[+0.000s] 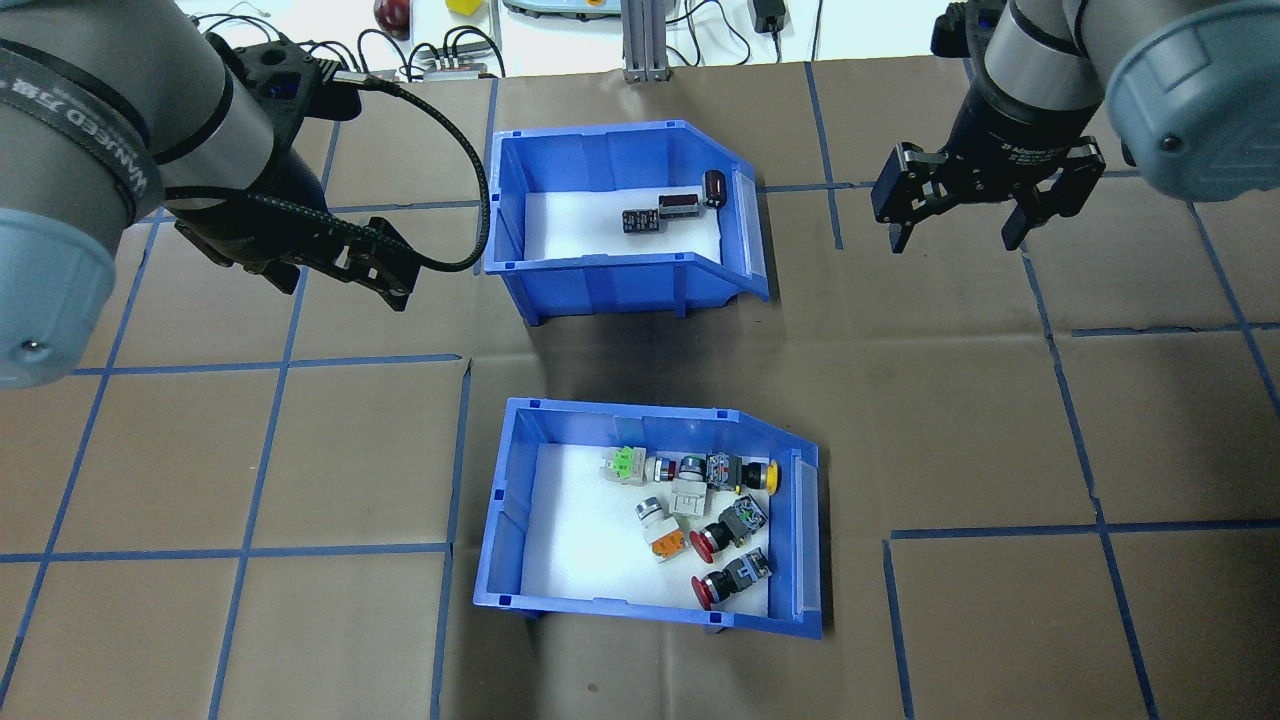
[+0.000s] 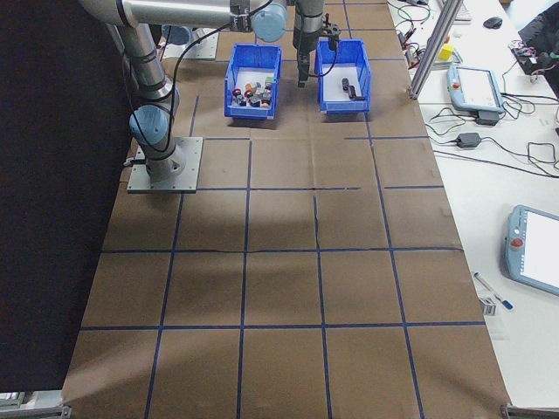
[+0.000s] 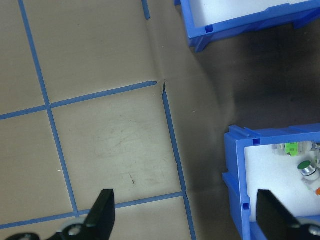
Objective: Place button box in front
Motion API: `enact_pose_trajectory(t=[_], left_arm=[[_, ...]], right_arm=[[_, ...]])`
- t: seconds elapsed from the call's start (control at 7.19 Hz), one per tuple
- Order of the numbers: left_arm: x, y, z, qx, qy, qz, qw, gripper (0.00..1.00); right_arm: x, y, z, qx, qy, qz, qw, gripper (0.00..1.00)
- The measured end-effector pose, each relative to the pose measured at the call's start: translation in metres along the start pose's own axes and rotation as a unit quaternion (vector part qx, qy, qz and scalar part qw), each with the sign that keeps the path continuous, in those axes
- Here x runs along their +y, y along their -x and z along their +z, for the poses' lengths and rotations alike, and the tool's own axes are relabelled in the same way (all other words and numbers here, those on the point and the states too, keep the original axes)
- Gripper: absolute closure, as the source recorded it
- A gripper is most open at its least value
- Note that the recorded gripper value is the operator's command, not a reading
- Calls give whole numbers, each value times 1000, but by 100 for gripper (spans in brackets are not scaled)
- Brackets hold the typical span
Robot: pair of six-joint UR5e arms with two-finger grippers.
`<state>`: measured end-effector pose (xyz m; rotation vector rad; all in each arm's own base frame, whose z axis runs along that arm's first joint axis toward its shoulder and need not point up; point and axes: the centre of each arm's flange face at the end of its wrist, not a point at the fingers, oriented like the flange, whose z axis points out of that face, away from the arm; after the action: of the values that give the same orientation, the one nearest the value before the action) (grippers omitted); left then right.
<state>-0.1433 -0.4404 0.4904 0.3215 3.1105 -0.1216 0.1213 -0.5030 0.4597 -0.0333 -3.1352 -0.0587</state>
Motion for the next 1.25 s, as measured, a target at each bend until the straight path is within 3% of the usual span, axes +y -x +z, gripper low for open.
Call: enact_pose_trajectory(t=[0.42, 0.83, 1.11, 1.25], left_arm=[[-2, 0, 6, 1, 9, 0, 1000, 1], [-2, 8, -7, -37, 15, -1, 999, 0], [-5, 11, 0, -43, 23, -2, 999, 0], [-6, 11, 5, -43, 25, -4, 999, 0]], right_arm=[[-2, 2, -3, 2, -3, -3, 1000, 0], [-9, 9, 1, -3, -3, -26, 1000, 0], [-25, 13, 9, -5, -13, -113, 993, 0], [-39, 19, 10, -2, -24, -186, 982, 0]])
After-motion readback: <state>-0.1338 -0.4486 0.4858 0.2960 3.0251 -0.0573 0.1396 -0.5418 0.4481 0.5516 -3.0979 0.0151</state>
